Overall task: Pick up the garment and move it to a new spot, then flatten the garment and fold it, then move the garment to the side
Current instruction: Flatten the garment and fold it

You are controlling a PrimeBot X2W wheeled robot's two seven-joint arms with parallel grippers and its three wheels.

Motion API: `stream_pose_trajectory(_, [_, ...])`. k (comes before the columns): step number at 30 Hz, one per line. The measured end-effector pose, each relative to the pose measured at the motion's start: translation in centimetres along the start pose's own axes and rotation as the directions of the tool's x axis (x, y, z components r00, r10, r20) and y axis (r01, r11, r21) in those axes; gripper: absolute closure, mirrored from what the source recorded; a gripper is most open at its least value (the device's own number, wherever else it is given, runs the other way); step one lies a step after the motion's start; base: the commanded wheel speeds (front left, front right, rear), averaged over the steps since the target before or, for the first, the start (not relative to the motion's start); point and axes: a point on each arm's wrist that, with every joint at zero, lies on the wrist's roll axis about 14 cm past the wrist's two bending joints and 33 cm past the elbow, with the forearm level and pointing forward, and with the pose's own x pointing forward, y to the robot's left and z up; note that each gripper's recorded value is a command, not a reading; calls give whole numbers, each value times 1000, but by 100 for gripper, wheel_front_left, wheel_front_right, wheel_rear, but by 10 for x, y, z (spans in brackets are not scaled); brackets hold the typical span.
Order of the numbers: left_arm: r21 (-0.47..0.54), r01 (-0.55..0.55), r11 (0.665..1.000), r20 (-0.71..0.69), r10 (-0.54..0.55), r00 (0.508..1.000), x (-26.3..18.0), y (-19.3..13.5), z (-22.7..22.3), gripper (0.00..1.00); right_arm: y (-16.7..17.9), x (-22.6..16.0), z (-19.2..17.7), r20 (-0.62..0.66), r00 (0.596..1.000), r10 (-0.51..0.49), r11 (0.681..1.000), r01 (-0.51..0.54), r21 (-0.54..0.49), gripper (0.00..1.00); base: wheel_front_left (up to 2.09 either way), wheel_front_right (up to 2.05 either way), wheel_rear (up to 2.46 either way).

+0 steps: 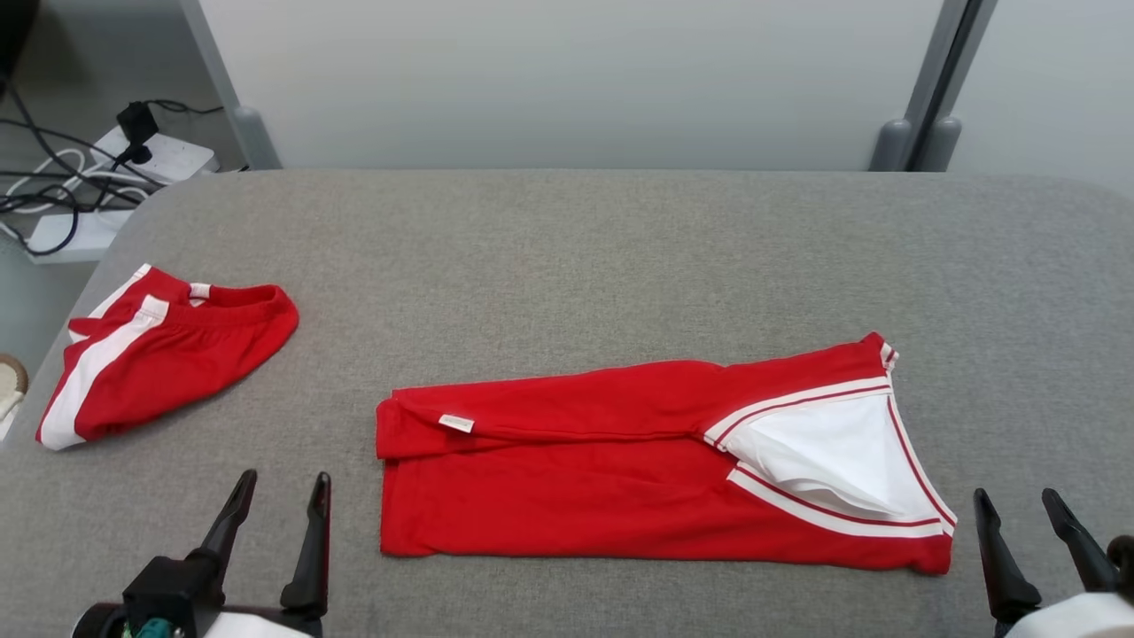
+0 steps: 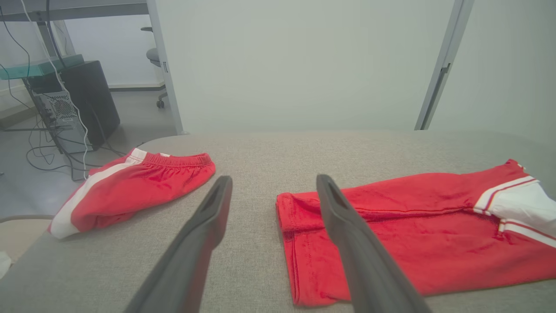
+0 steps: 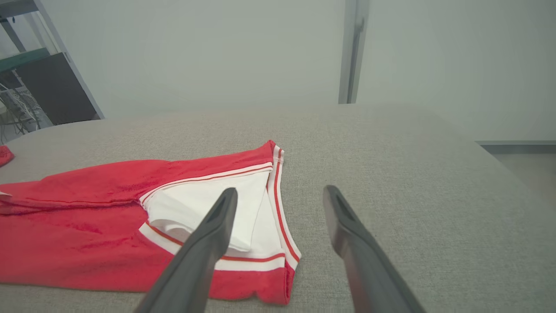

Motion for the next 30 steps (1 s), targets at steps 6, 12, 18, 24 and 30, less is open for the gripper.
stream_pose_trajectory(6, [-8, 22, 1000, 23, -21, 1000, 9, -5, 7, 0, -11, 31, -26, -140, 990, 4, 999, -11, -48, 0, 0, 0, 0])
stream_pose_trajectory(12, [-22, 3, 1000, 29, -2, 1000, 17, 0, 9, 0, -2, 74, -53, -271, 961, 48, 994, -72, -79, 0, 0, 0, 0])
stream_pose_trajectory(18, [-25, -36, 999, 14, 37, 999, 18, 10, 4, 0, 7, 95, -78, -379, 922, 76, 989, -117, -88, 0, 0, 0, 0])
stream_pose_trajectory(24, [-18, -50, 999, -10, 50, 999, 19, 16, -4, 0, 8, 100, -100, -478, 875, 74, 988, -129, -84, 0, 0, 0, 0])
stream_pose_trajectory(30, [-24, -44, 999, -21, 44, 999, 22, 14, -8, 0, 13, 104, -104, -515, 852, 90, 989, -135, -51, 0, 0, 0, 0])
